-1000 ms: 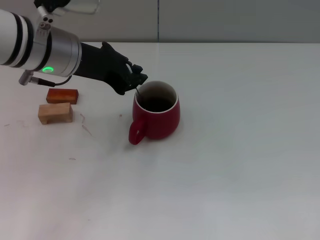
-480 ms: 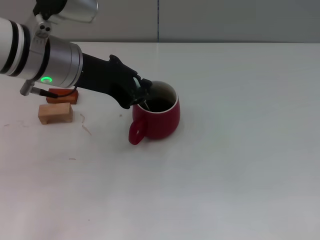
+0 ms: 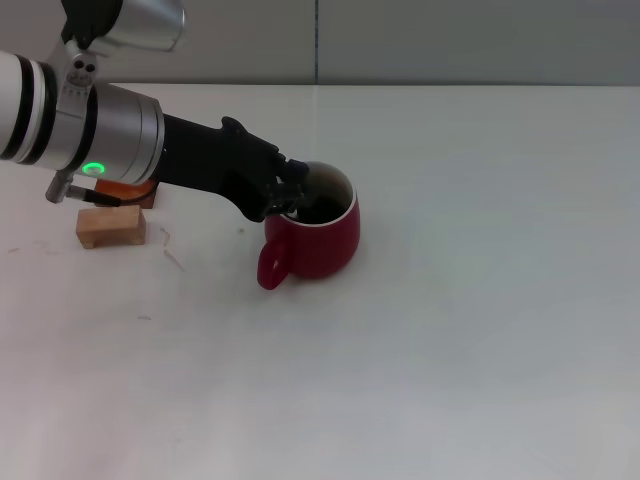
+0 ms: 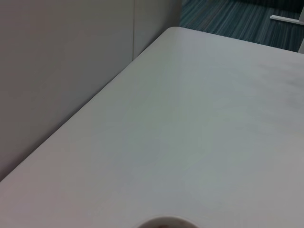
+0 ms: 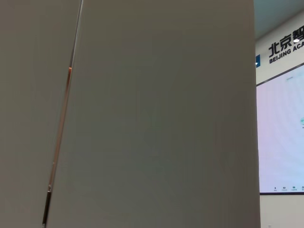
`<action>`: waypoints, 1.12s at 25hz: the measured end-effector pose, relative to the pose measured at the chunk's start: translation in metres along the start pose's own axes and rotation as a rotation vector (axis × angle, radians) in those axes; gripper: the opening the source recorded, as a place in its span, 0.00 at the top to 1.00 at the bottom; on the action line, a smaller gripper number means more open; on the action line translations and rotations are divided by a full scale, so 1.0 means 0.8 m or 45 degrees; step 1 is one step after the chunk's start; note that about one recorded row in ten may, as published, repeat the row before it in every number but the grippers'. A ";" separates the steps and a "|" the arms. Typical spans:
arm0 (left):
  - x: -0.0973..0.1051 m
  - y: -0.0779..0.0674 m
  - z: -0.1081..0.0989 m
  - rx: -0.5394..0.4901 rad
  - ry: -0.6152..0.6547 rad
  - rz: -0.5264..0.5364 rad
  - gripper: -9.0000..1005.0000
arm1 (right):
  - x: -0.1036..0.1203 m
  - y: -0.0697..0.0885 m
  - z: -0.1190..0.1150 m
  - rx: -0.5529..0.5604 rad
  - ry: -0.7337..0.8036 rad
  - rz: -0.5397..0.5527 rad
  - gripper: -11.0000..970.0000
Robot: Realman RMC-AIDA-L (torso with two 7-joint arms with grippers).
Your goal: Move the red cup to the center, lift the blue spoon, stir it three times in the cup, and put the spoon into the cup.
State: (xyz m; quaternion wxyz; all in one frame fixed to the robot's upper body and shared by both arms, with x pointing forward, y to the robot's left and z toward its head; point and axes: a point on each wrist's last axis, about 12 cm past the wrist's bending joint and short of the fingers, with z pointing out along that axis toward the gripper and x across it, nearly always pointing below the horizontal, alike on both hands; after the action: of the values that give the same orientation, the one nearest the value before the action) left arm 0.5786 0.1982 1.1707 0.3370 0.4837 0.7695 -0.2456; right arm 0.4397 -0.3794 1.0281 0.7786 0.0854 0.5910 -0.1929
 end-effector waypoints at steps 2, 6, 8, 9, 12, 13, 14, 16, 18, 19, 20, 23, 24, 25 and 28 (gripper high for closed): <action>0.002 0.001 0.001 0.004 0.003 -0.012 0.77 | 0.000 0.000 0.000 0.000 0.000 0.000 0.39; 0.003 0.003 -0.001 0.001 -0.005 -0.032 0.71 | 0.000 0.000 0.000 0.000 0.000 0.000 0.39; 0.004 0.004 -0.003 -0.001 -0.015 -0.043 0.65 | 0.000 0.000 0.000 -0.001 0.000 0.000 0.39; 0.004 0.005 -0.005 -0.002 -0.029 -0.052 0.63 | 0.000 0.000 0.000 -0.001 0.000 0.000 0.39; 0.002 0.009 -0.018 -0.012 -0.121 -0.092 0.55 | 0.000 0.000 0.000 -0.001 -0.001 -0.001 0.39; 0.002 0.012 -0.024 -0.015 -0.171 -0.108 0.53 | 0.000 0.000 0.000 -0.001 -0.001 -0.001 0.39; 0.002 0.015 -0.035 -0.022 -0.251 -0.128 0.52 | 0.000 -0.001 0.000 -0.001 -0.001 -0.002 0.39; 0.005 0.022 -0.056 -0.044 -0.435 -0.170 0.48 | 0.000 -0.002 0.000 0.003 -0.001 -0.003 0.39; 0.016 0.030 -0.078 -0.075 -0.650 -0.216 0.45 | 0.000 -0.003 -0.001 0.010 -0.001 -0.004 0.39; 0.024 0.034 -0.088 -0.096 -0.763 -0.246 0.43 | 0.000 -0.003 -0.001 0.012 -0.001 -0.005 0.39; 0.035 0.039 -0.098 -0.128 -0.889 -0.273 0.44 | 0.000 -0.004 -0.001 0.015 -0.002 -0.008 0.39; 0.076 0.052 -0.118 -0.264 -1.219 -0.390 0.44 | 0.000 -0.006 -0.001 0.021 -0.002 -0.017 0.39; 0.089 0.056 -0.122 -0.321 -1.291 -0.411 0.44 | 0.000 -0.007 -0.001 0.023 -0.003 -0.021 0.39; 0.104 0.059 -0.126 -0.402 -1.371 -0.432 0.44 | -0.001 -0.008 0.000 0.025 -0.005 -0.024 0.39; 0.143 0.061 -0.127 -0.655 -1.543 -0.458 0.44 | -0.002 -0.012 0.004 0.051 -0.014 -0.033 0.39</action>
State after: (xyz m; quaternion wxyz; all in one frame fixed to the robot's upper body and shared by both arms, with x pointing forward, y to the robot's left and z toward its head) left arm 0.5592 0.3559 1.1482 0.7666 0.0296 0.5473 -0.3345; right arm 0.4387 -0.3891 1.0313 0.7774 0.0924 0.5837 -0.2152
